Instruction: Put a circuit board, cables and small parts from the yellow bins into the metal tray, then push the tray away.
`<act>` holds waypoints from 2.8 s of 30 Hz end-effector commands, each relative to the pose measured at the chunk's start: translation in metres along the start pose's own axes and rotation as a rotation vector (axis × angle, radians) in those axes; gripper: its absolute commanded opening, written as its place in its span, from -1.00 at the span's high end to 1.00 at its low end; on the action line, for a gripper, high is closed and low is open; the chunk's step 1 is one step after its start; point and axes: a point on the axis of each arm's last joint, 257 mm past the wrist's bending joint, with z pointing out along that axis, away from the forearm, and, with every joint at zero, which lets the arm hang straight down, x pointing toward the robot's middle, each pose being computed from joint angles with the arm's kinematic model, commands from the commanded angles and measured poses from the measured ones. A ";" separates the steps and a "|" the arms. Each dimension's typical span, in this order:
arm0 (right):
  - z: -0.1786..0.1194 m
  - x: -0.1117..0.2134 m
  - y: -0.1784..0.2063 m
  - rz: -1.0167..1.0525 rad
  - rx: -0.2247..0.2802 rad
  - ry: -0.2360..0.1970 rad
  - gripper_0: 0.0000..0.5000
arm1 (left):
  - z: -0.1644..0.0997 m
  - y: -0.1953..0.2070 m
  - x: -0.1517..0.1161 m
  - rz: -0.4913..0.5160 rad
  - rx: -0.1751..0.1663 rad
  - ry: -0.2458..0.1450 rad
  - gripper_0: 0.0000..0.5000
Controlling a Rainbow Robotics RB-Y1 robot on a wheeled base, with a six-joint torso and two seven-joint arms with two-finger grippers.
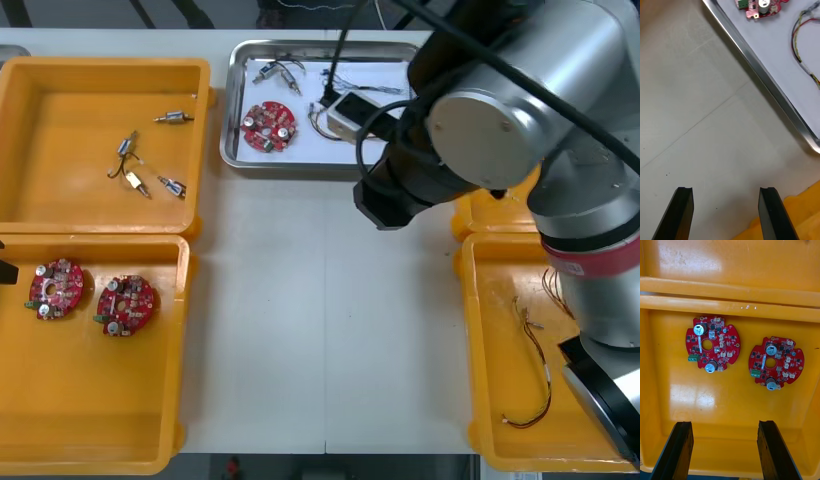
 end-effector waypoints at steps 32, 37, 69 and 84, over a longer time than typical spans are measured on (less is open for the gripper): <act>-0.082 0.254 -0.134 0.670 0.279 0.094 -1.00 | -0.014 0.017 -0.006 0.038 -0.059 -0.030 -1.00; -0.083 0.265 -0.139 0.704 0.289 0.108 -1.00 | -0.014 0.017 -0.006 0.038 -0.059 -0.030 -1.00; -0.075 0.311 -0.128 0.896 0.227 0.188 -1.00 | -0.014 0.017 -0.006 0.038 -0.059 -0.030 -1.00; -0.074 0.311 -0.127 0.889 0.227 0.192 -1.00 | -0.014 0.017 -0.006 0.038 -0.059 -0.030 -1.00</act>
